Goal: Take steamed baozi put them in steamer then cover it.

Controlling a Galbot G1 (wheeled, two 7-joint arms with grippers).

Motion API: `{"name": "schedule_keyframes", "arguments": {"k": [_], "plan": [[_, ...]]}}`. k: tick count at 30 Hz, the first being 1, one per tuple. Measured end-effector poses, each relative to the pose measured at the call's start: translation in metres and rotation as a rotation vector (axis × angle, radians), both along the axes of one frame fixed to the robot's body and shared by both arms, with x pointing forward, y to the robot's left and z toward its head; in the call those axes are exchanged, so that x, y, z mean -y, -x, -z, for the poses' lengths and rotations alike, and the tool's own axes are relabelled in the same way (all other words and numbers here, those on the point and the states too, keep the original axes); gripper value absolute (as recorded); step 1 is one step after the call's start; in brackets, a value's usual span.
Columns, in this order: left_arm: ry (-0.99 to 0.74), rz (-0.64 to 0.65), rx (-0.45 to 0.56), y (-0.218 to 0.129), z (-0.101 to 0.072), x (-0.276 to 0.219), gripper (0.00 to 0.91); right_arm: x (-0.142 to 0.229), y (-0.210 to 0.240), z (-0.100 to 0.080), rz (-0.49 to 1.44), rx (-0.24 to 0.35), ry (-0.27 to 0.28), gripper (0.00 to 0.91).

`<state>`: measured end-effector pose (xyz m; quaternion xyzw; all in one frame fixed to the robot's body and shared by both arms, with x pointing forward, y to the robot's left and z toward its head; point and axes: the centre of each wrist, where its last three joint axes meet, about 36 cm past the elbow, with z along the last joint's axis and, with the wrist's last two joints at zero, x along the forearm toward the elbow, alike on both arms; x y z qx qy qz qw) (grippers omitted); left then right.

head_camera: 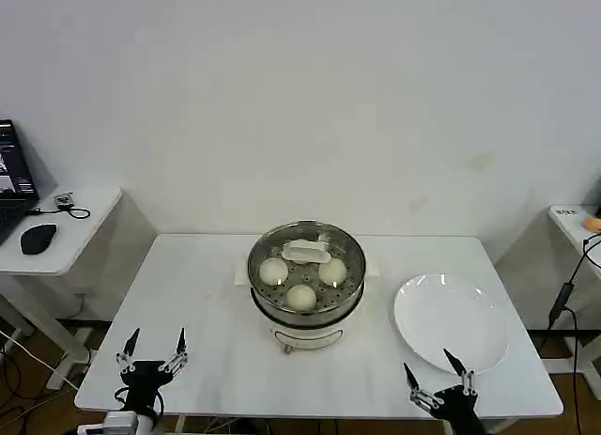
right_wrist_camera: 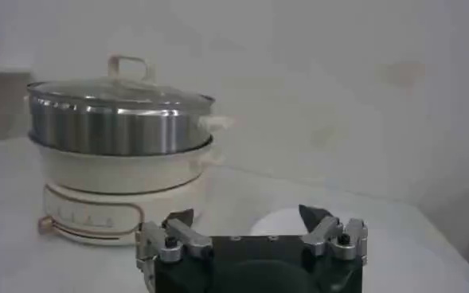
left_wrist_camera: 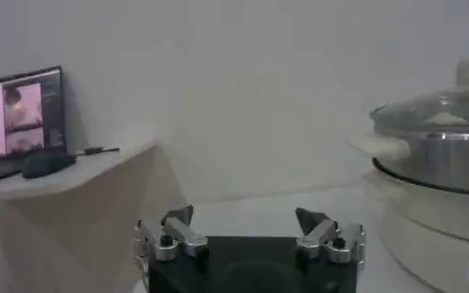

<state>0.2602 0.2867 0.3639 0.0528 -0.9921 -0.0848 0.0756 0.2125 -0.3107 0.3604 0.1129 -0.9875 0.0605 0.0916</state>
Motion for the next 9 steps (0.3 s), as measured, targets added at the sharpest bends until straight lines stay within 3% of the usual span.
{"name": "schedule_keyframes", "arguments": {"k": [9], "plan": [[0.0,0.016,-0.017,-0.0006,0.0014,-0.0039,0.907,-0.0073,-0.0007,-0.0034,-0.011,-0.032,-0.014,0.907]]}}
